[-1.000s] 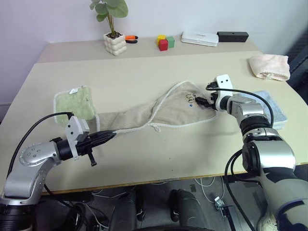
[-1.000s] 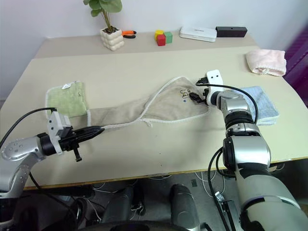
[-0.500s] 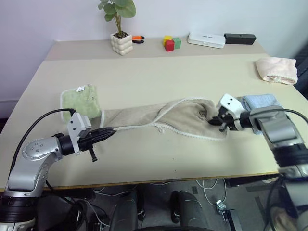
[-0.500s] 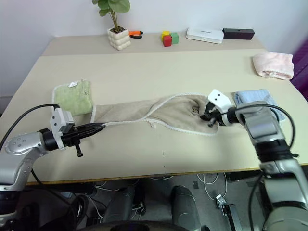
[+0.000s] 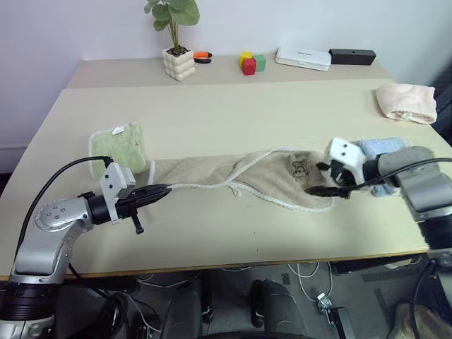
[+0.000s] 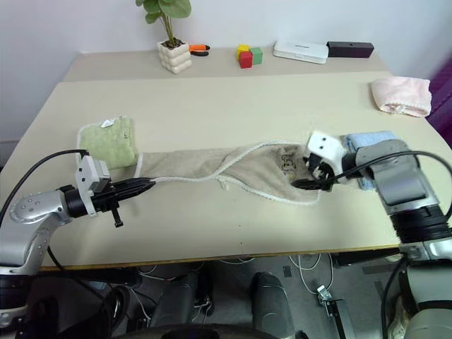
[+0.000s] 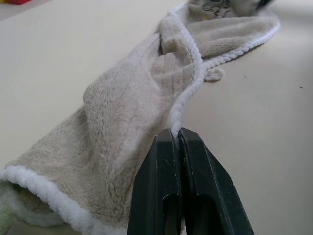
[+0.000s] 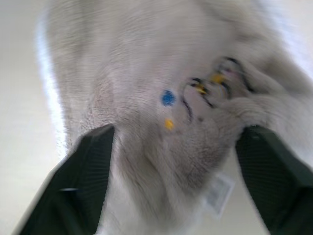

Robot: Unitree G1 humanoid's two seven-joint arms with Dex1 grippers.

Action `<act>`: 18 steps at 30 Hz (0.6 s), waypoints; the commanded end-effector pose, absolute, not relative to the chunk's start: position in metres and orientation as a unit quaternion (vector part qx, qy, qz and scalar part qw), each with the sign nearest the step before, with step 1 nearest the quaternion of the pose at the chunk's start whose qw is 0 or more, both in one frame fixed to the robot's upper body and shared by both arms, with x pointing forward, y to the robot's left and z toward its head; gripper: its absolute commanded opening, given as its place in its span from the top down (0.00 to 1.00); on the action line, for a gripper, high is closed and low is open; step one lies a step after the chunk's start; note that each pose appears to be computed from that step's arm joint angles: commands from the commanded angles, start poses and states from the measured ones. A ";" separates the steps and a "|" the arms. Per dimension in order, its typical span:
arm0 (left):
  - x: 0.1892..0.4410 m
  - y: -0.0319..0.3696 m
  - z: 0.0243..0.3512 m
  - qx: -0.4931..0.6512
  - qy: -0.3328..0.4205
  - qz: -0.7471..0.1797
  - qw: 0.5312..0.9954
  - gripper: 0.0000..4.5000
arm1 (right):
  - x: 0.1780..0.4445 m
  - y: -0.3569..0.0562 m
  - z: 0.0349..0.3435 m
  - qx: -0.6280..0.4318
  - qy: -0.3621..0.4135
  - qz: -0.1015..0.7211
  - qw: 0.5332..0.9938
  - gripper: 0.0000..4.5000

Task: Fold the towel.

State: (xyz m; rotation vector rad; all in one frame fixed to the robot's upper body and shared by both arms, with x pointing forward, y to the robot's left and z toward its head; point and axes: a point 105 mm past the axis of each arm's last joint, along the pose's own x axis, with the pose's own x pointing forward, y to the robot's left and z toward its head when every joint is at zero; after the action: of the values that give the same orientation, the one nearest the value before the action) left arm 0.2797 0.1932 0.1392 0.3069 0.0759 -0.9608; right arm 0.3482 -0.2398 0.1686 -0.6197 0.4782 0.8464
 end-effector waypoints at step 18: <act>0.285 0.189 0.155 0.174 0.008 -0.463 0.869 1.00 | 0.447 -0.243 0.166 -0.111 0.131 0.169 0.970 0.19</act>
State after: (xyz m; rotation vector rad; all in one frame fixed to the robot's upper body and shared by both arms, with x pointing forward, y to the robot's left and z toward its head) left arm 0.2859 0.1898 0.1433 0.3291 0.0624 -0.9686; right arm 0.4433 -0.2385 0.1530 -0.1912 0.2948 0.3690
